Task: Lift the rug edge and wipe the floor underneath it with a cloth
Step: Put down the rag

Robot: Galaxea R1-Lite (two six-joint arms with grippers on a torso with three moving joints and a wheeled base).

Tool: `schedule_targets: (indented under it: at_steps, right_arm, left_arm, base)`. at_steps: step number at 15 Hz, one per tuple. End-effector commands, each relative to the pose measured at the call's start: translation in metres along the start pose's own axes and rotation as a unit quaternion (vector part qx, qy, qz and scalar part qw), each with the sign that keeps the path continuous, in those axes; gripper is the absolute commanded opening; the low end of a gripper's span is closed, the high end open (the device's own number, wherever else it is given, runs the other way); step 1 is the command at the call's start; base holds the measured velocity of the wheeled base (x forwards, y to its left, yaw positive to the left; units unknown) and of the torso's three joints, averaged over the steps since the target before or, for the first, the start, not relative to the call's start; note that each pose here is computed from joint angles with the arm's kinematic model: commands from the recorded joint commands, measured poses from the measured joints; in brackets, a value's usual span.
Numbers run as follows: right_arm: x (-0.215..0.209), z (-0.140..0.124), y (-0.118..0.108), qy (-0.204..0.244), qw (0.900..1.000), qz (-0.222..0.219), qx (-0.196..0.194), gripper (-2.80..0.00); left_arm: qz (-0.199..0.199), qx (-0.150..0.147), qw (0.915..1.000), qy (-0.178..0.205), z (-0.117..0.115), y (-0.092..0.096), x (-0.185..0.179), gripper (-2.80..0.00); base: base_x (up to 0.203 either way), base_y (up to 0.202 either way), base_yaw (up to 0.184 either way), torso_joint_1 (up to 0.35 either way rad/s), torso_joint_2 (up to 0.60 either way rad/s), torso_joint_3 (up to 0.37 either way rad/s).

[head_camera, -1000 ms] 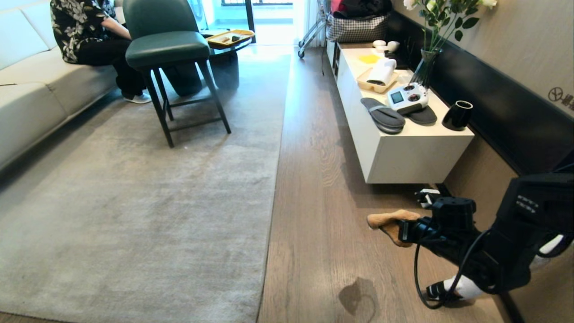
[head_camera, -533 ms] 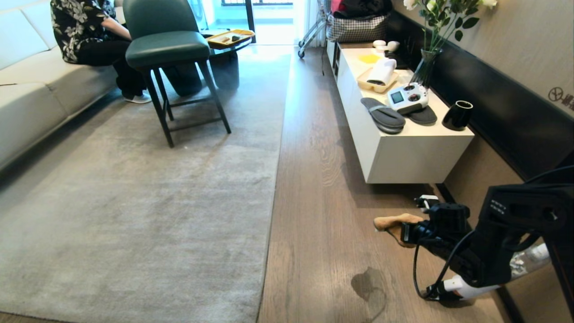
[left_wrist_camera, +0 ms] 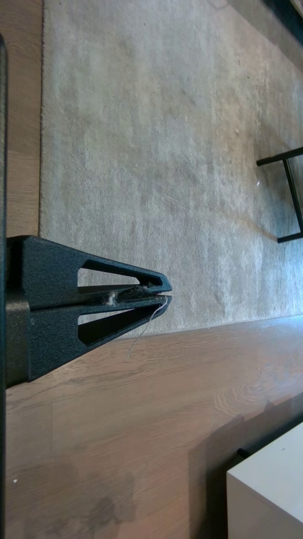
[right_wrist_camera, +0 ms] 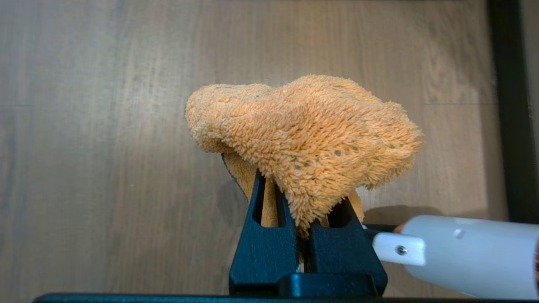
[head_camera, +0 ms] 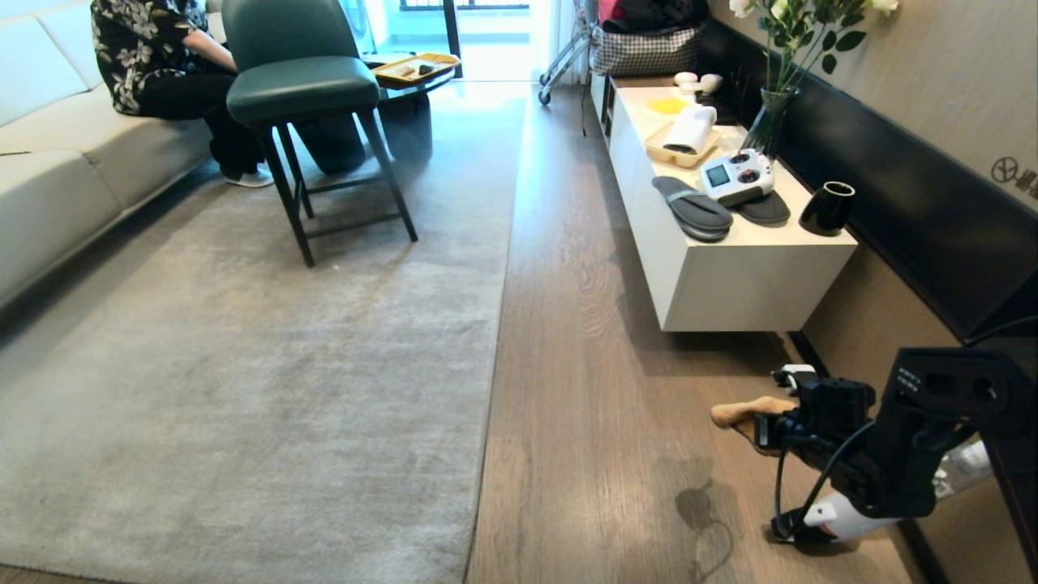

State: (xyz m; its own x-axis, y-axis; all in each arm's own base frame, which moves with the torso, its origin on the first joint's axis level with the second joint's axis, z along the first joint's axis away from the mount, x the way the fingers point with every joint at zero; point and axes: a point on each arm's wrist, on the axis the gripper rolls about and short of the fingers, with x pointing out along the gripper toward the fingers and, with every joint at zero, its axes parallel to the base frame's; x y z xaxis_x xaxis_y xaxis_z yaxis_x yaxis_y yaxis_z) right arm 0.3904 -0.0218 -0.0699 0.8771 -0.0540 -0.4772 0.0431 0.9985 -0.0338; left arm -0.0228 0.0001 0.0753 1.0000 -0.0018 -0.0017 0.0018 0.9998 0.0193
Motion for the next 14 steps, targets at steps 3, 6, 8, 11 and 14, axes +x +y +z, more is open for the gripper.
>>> schedule_targets:
  at_steps: [3,6,8,11,14]
  right_arm:
    - [0.001,-0.005,-0.025,0.007,1.0,-0.024,0.016,-2.8]
    - [0.0,-0.007,-0.027,0.018,1.0,-0.011,0.021,-2.8]
    - [0.0,-0.006,-0.028,0.019,1.0,-0.01,0.021,-2.8]
    - [0.0,-0.006,-0.029,0.024,0.999,-0.011,0.022,0.0]
    - [0.001,-0.006,-0.029,0.018,1.0,-0.012,0.022,0.0]
  left_arm:
    - [0.0,0.0,1.0,0.0,0.0,0.0,0.0,-2.8]
    - [0.0,0.0,1.0,0.0,0.0,0.0,0.0,-2.8]
    - [0.0,0.0,1.0,0.0,0.0,0.0,0.0,-2.8]
    - [0.001,0.0,1.0,0.0,0.0,0.0,0.0,-2.8]
    - [0.0,0.0,1.0,0.0,0.0,0.0,0.0,-2.8]
  base:
    - [0.0,0.0,0.0,0.0,0.0,0.0]
    - [0.0,0.0,0.0,0.0,0.0,0.0]
    - [0.0,0.0,0.0,0.0,0.0,0.0]
    - [0.0,0.0,0.0,0.0,0.0,0.0]
    - [0.0,0.0,0.0,0.0,0.0,0.0]
